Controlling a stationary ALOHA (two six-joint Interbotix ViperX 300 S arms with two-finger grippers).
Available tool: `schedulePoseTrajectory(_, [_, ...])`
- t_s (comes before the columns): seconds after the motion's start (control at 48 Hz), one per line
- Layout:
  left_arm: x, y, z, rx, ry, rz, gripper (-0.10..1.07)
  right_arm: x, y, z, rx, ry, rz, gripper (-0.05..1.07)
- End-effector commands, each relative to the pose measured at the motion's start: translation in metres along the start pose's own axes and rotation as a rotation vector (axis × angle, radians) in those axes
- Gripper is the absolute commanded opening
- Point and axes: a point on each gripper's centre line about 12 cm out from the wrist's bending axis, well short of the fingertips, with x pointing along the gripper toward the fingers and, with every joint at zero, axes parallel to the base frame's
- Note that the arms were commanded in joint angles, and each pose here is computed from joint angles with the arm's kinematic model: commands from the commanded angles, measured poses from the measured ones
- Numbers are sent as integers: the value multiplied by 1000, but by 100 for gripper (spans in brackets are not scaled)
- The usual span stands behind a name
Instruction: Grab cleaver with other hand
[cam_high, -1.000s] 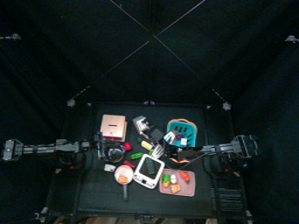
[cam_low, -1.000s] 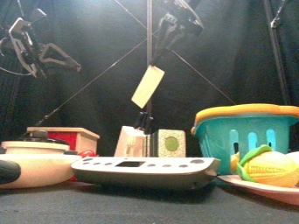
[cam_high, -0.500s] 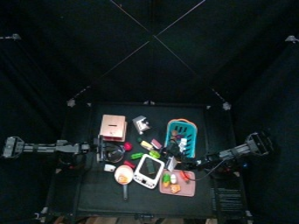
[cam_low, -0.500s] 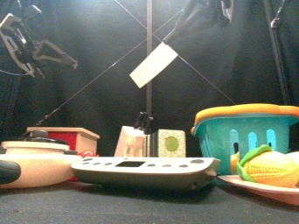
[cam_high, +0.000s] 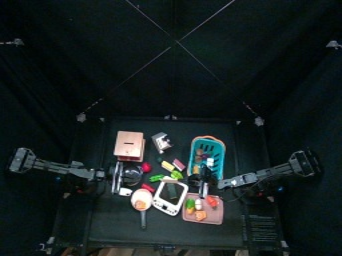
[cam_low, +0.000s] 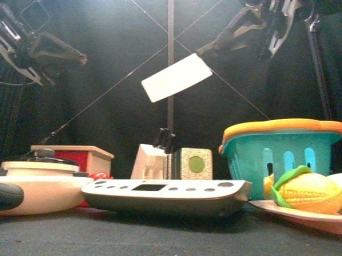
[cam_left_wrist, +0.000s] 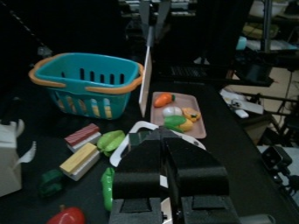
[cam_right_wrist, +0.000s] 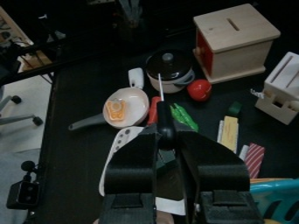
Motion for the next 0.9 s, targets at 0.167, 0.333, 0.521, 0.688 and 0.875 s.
schedulePoseTrajectory(0.167, [23,-2,12,4,-52,-4,77,-7,1,10,3,-34,16,43])
schedulePoseTrajectory(0.333, [34,-1,18,1,-84,5,77,-6,1,11,1,-34,16,43])
schedulePoseTrajectory(0.521, [51,8,15,2,-74,41,77,-6,1,12,-3,-37,16,43])
schedulePoseTrajectory(0.688, [65,16,13,6,-81,69,77,-5,2,11,-3,-36,18,43])
schedulePoseTrajectory(0.875, [78,29,9,6,-94,108,77,-6,4,11,-5,-34,31,42])
